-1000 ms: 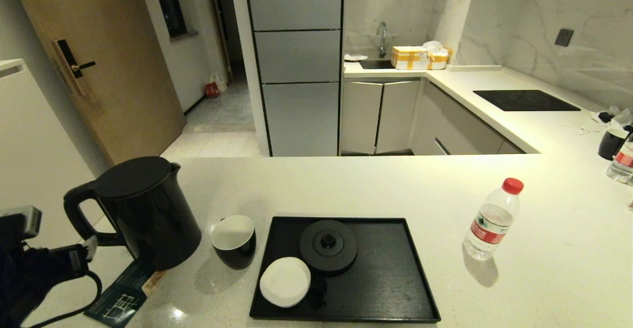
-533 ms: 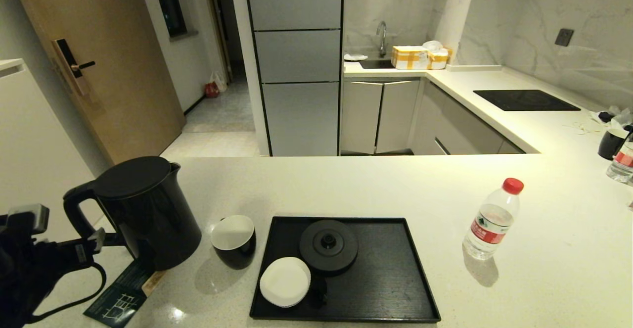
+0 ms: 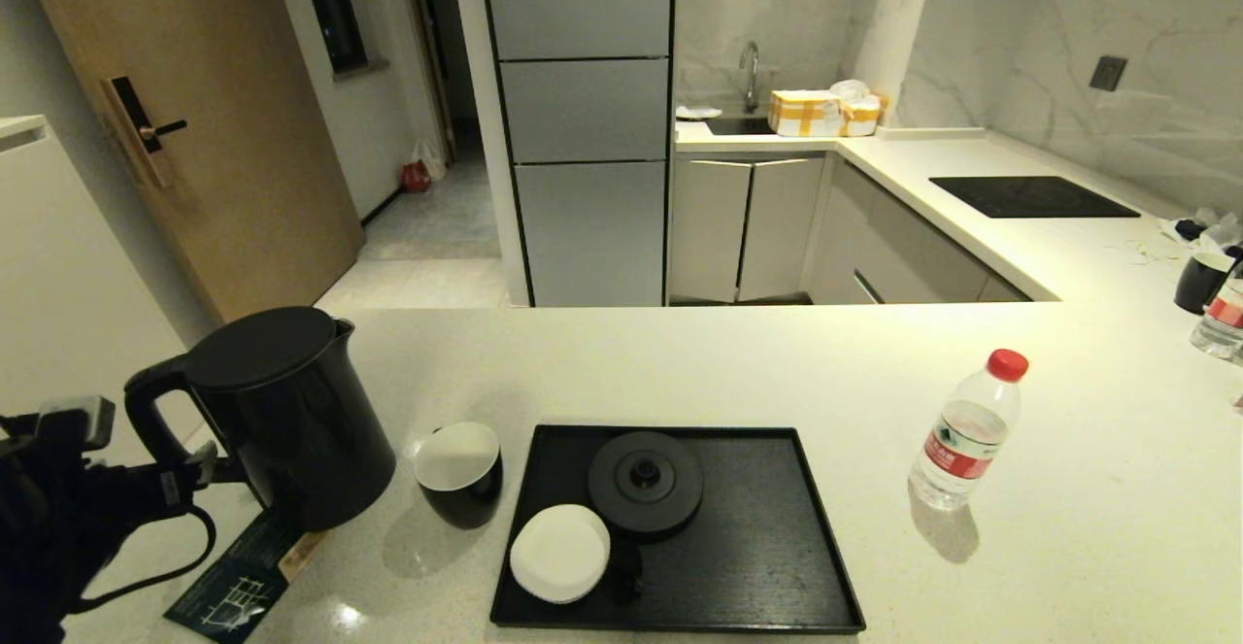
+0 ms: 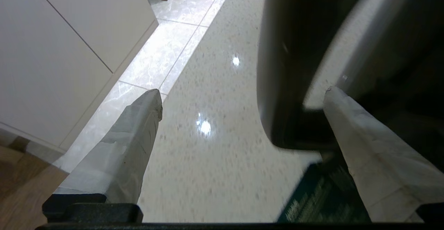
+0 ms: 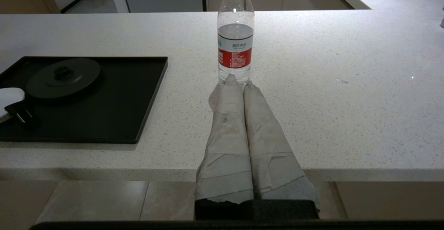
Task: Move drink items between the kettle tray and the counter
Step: Return the kettle to its original position
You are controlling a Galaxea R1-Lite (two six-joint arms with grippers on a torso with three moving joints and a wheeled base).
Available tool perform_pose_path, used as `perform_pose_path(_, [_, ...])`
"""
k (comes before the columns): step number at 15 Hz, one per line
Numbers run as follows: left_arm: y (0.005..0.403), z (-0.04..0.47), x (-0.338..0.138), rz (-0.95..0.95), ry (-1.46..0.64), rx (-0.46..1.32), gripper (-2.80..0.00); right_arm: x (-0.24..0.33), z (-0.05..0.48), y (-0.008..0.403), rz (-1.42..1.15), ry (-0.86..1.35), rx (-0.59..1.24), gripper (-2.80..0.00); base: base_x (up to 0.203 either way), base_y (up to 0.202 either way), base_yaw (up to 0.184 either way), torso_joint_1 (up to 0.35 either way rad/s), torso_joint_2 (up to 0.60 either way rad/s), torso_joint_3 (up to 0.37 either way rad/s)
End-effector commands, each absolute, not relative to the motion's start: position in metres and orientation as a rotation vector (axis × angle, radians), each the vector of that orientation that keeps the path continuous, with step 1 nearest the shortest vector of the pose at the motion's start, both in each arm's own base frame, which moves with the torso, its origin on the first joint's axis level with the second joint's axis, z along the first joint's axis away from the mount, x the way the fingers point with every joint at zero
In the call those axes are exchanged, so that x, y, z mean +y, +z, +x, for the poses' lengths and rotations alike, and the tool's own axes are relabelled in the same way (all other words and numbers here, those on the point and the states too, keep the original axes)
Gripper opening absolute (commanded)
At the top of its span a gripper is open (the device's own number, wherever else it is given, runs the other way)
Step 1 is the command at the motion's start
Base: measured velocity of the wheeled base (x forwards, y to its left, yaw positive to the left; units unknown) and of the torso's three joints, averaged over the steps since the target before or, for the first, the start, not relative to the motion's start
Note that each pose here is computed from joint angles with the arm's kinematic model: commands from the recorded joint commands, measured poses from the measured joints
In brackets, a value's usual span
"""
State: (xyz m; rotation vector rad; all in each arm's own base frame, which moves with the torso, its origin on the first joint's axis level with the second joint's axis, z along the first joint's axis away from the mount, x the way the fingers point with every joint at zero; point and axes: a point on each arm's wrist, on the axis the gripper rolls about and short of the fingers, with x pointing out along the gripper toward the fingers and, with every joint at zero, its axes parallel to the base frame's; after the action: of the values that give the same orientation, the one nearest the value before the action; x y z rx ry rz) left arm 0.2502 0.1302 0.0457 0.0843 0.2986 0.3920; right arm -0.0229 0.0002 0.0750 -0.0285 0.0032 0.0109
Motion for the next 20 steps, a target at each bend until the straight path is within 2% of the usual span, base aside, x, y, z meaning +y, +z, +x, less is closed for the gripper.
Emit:
perform_pose_path(1, [0.04,0.258,0.134,0.088,0.393,0.294,0.0,0.0,-0.023,0.075,-0.029,0.012,0.004,-2.8,0.0,0.0,0.0,0.0,0.0,0.0])
perform_pose_path(20, [0.033,0.289,0.14,0.122,0.399,0.254,0.0,0.0,-0.023,0.075,-0.029,0.011,0.004,-2.8,0.0,0.0,0.0,0.0,0.0,0.0])
